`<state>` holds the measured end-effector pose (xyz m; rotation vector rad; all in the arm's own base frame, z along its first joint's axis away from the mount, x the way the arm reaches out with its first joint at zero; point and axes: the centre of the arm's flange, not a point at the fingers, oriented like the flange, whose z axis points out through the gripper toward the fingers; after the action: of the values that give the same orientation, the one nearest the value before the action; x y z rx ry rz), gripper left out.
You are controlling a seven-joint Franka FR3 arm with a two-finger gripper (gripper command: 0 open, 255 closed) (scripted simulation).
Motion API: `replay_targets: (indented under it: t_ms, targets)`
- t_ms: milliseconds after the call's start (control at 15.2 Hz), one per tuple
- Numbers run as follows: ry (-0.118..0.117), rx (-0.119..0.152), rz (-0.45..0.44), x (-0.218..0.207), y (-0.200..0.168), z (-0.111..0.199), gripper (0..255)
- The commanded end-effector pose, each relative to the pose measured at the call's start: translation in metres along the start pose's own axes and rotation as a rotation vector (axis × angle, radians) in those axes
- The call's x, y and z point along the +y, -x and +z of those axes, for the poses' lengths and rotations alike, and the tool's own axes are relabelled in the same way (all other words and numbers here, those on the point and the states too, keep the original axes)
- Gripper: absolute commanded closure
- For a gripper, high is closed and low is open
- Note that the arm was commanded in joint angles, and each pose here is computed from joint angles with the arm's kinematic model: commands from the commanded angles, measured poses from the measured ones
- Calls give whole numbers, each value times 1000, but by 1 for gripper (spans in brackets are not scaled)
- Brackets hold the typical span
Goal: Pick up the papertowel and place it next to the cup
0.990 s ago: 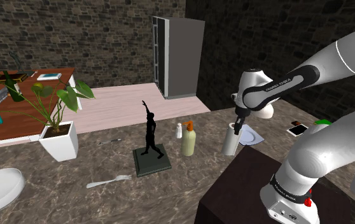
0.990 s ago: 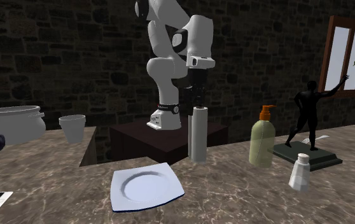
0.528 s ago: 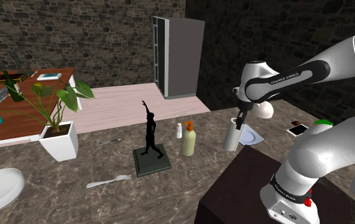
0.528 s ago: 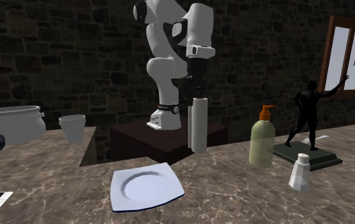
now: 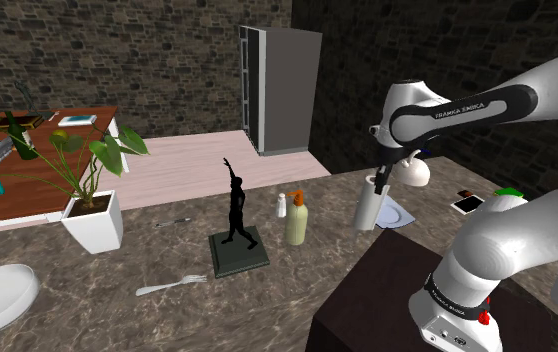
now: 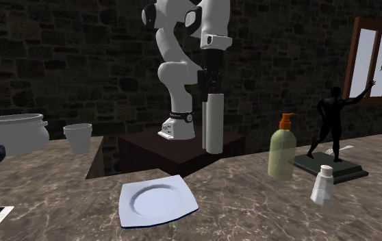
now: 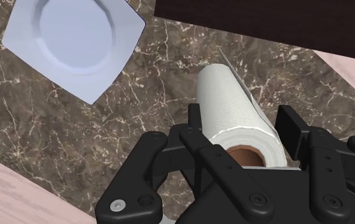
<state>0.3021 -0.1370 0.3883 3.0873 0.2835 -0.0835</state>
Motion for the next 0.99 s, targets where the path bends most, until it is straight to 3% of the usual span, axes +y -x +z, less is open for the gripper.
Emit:
replay_targets:
  t_ms: [0,924]
  targets:
    - [0,-1,0,0,0,-11,255]
    - [0,-1,0,3,4,-85,255]
